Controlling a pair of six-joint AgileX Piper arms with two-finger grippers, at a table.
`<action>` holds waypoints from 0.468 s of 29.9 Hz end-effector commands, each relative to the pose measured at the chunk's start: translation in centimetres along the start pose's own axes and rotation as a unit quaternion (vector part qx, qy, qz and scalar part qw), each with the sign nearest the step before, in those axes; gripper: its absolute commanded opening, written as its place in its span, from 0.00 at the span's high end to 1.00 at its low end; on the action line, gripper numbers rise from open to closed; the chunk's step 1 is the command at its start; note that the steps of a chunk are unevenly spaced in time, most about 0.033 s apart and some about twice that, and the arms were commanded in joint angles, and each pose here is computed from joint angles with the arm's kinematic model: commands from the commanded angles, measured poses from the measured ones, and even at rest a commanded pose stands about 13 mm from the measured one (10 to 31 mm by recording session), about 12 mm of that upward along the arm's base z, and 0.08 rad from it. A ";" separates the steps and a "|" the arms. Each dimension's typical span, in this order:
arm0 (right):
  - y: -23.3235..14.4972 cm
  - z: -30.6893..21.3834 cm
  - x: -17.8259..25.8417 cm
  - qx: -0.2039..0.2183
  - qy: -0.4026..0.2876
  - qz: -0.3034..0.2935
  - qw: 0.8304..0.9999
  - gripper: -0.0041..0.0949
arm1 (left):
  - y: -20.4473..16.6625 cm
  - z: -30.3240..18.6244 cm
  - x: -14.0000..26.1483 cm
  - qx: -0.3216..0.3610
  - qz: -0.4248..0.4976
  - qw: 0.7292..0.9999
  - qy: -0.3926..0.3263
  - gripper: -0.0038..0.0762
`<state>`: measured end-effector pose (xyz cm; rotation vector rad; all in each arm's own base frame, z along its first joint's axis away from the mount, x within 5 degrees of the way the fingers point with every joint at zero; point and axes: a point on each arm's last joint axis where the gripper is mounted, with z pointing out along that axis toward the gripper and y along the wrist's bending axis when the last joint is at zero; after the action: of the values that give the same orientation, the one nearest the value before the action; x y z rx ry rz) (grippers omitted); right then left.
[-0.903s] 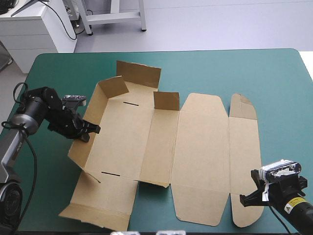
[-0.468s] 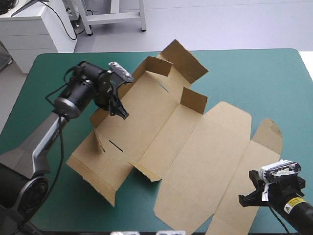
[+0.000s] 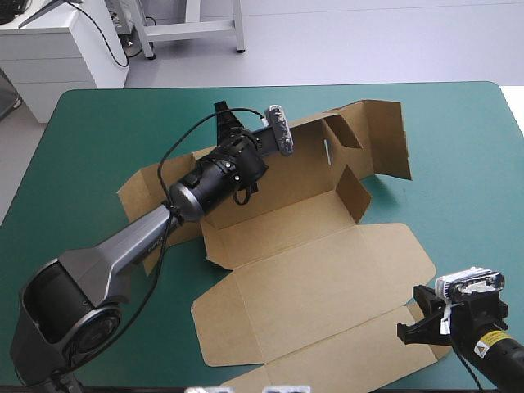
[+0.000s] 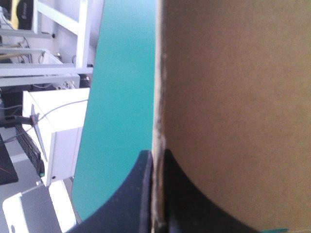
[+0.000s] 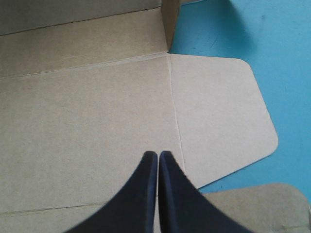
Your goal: Fold the box
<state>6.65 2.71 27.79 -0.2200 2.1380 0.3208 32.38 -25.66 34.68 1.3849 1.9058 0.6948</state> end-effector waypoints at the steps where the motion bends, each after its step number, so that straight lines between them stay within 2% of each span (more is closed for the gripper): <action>1: 0.2 -0.4 -1.2 -0.006 -0.041 0.011 0.999 0.96 | 1.0 -3.3 -1.1 -0.077 0.006 0.996 -0.052 0.96; 8: 0.2 -0.4 -1.3 -0.006 -0.043 0.030 0.999 0.96 | -3.3 -4.6 -1.6 -0.165 0.076 0.980 -0.086 0.96; 14: 0.1 -0.4 -1.3 -0.003 -0.043 0.028 0.999 0.96 | -6.8 -5.2 -0.7 -0.264 0.134 0.948 -0.112 0.96</action>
<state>6.64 2.78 27.81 -0.1693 2.1445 0.3601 26.07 -28.95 30.05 1.4292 1.4325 0.9904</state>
